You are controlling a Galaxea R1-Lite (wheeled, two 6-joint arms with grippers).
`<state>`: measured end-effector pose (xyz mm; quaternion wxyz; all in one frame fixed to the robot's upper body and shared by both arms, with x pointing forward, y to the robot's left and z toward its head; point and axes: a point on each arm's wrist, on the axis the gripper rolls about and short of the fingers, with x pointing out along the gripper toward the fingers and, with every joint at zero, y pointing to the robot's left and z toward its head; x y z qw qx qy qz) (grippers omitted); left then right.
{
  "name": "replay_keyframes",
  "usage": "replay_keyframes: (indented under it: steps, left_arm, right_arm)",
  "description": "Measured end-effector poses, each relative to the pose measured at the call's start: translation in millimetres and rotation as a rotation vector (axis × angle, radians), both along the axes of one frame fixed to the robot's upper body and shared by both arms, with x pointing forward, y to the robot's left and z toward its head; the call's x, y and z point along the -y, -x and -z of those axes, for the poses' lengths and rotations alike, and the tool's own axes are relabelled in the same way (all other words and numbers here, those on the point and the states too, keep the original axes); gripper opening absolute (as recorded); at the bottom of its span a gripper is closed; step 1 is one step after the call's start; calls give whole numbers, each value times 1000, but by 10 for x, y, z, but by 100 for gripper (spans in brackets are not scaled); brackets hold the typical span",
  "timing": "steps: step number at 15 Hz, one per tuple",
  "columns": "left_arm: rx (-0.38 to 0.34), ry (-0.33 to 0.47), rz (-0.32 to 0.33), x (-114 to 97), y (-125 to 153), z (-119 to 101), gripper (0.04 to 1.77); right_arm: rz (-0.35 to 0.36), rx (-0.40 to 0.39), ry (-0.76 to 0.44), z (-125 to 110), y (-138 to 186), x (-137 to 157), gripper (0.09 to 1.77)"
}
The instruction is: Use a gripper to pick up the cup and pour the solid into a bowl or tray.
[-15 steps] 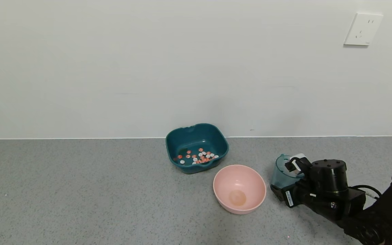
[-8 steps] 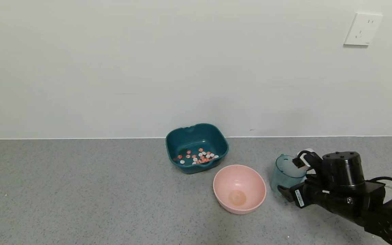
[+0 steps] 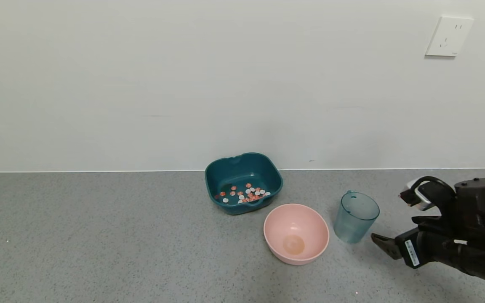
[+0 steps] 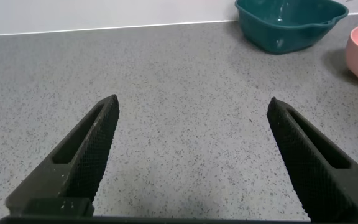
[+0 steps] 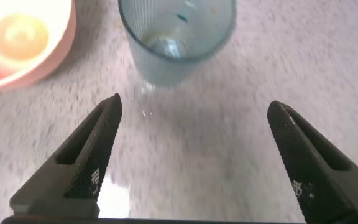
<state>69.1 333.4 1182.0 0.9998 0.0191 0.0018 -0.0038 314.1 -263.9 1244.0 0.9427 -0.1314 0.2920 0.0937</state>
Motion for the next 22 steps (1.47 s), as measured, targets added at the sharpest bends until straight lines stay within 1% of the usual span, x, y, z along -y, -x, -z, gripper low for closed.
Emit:
replay_keyframes:
  steps: [3,6,11,14,18,20,22]
  left_arm:
    - [-1,0,0,0,0,0,172]
    - [0,0,0,0,0,0,172]
    - [0,0,0,0,0,0,172]
    - [0,0,0,0,0,0,172]
    - [0,0,0,0,0,0,172]
    - [0,0,0,0,0,0,172]
    - [0,0,0,0,0,0,172]
  right_arm:
    - [18,15,-5,-183,302,128,170]
    - [20,46,-14,-261,597,226,170]
    - [29,134,-69,-298,992,350,170]
    - [42,215,-106,-332,1242,438,170]
    - [103,269,-122,-304,1612,589,170]
    - [140,298,-149,-258,1719,649,170]
    - [143,328,-191,-218,1818,688,170]
